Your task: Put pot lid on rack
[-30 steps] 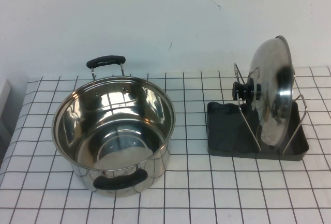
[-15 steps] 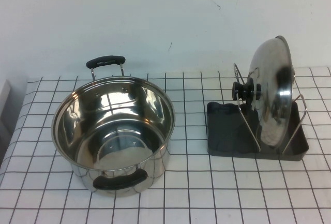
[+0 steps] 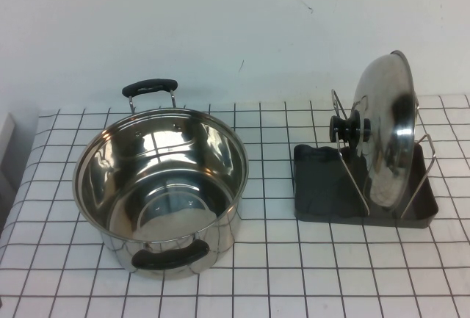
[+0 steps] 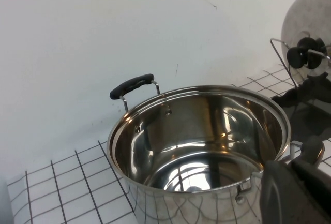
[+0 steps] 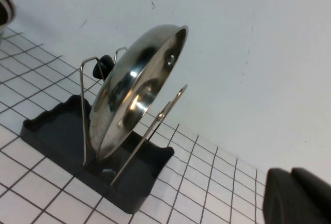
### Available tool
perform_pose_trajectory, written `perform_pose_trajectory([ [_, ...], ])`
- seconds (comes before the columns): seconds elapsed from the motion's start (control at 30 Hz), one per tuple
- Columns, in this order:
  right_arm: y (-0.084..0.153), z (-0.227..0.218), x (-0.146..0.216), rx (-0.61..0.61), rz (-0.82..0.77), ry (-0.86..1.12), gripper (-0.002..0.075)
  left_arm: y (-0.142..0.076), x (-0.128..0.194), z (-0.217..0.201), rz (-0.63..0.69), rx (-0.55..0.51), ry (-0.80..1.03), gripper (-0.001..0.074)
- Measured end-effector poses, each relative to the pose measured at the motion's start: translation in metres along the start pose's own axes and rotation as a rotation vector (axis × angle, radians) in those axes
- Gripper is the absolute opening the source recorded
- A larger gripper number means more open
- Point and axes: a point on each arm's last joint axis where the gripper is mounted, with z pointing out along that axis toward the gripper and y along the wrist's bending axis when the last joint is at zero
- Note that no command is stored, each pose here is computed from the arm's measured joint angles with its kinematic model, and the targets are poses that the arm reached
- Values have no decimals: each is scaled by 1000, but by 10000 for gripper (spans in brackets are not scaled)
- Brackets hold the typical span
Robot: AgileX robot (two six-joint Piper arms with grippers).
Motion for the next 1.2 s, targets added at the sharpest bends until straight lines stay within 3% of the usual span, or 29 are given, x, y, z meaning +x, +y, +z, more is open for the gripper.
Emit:
perform_pose_trajectory([
  [0.47, 0, 0, 0, -2, 0, 2, 1, 0, 8, -1, 14, -10, 26, -2],
  [0.9, 0, 0, 0, -5, 1, 1, 1, 13, 58, 22, -76, -334, 18, -2],
  [1.2, 1, 0, 0, -7, 1, 2, 0, 15, 87, 30, -173, -378, 31, -2],
])
